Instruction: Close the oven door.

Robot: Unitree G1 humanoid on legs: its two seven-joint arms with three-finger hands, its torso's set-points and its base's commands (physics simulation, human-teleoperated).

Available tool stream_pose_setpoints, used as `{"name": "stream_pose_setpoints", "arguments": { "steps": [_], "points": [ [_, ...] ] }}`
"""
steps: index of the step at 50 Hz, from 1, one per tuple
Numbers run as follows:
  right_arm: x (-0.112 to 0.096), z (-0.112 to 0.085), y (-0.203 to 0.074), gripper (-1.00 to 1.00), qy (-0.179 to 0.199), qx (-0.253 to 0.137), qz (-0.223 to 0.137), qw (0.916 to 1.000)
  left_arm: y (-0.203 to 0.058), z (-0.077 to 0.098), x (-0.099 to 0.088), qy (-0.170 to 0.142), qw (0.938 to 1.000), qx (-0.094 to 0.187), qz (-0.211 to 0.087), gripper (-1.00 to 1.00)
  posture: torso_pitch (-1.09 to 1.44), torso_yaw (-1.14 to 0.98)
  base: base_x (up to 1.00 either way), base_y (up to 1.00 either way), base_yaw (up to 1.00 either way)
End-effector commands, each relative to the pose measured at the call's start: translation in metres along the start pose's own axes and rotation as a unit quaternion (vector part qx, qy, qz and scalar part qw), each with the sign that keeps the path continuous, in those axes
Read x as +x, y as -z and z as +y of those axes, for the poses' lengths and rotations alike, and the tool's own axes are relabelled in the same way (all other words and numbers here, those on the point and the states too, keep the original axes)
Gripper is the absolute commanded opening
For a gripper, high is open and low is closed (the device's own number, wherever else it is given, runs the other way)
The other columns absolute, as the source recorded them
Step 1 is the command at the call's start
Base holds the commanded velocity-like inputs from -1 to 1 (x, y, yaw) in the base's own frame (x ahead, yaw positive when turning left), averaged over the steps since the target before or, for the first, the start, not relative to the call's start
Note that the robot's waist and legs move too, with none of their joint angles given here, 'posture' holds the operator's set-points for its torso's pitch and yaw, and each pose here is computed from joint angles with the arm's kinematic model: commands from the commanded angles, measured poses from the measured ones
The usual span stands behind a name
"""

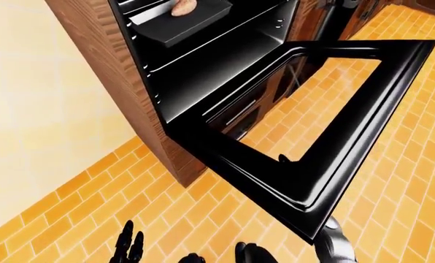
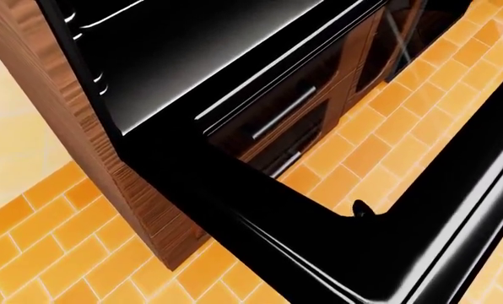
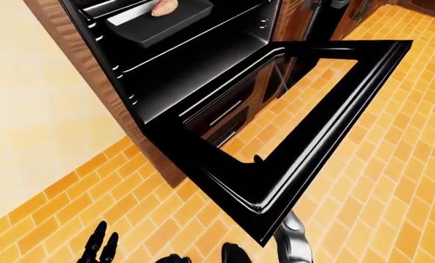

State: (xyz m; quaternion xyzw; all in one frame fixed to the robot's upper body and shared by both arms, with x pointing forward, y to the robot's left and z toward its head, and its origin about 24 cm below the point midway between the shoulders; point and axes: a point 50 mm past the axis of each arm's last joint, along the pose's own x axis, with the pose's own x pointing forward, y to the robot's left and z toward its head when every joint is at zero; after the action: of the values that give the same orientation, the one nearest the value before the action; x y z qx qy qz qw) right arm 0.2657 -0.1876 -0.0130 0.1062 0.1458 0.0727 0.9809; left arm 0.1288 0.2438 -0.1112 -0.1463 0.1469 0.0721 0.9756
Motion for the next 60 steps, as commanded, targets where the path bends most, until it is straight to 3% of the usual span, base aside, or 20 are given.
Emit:
{"name": "stream_pose_setpoints", "arguments": {
  "steps": [1, 16, 20, 27, 35, 42, 51, 60],
  "points": [
    [0.002, 0.002, -0.016, 1.0, -0.005, -0.008, -0.019, 0.9998, -0.006, 0.003, 0.001, 0.0, 0.9998, 0.01, -0.017, 1.0, 0.32, 0.0, 0.0, 0.0, 0.0],
    [-0.016, 0.046, -0.067, 1.0, -0.074, -0.024, -0.065, 0.9948, -0.006, 0.003, 0.001, 0.001, 0.9998, 0.008, -0.021, 1.0, 0.32, 0.0, 0.0, 0.0, 0.0],
    [-0.029, 0.072, -0.087, 1.0, -0.115, -0.031, -0.078, 0.9899, -0.006, 0.003, 0.001, 0.002, 0.9997, 0.005, -0.022, 1.0, 0.32, 0.0, 0.0, 0.0, 0.0],
    [-0.034, 0.096, -0.115, 1.0, -0.155, -0.046, -0.098, 0.982, -0.006, 0.003, 0.001, 0.003, 0.9998, 0.002, -0.02, 1.0, 0.32, 0.0, 0.0, 0.0, 0.0],
    [-0.027, 0.126, -0.149, 1.0, -0.193, -0.073, -0.114, 0.9718, -0.006, 0.004, 0.0, 0.003, 0.9998, -0.001, -0.021, 1.0, 0.32, 0.0, 0.0, 0.0, 0.0],
    [-0.008, 0.156, -0.185, 1.0, -0.227, -0.115, -0.124, 0.959, -0.006, 0.003, 0.001, 0.006, 0.9996, -0.006, -0.025, 1.0, 0.32, 0.0, 0.0, 0.0, 0.0],
    [0.033, 0.182, -0.225, 1.0, -0.245, -0.148, -0.129, 0.9495, -0.008, 0.002, 0.001, 0.016, 0.9991, -0.015, -0.036, 1.0, 0.32, 0.0, 0.0, 0.0, 0.0],
    [0.066, 0.208, -0.239, 1.0, -0.261, -0.168, -0.123, 0.9425, -0.008, 0.003, 0.001, 0.015, 0.9991, -0.018, -0.036, 1.0, 0.32, 0.0, 0.0, 0.0, 0.0]
  ]
}}
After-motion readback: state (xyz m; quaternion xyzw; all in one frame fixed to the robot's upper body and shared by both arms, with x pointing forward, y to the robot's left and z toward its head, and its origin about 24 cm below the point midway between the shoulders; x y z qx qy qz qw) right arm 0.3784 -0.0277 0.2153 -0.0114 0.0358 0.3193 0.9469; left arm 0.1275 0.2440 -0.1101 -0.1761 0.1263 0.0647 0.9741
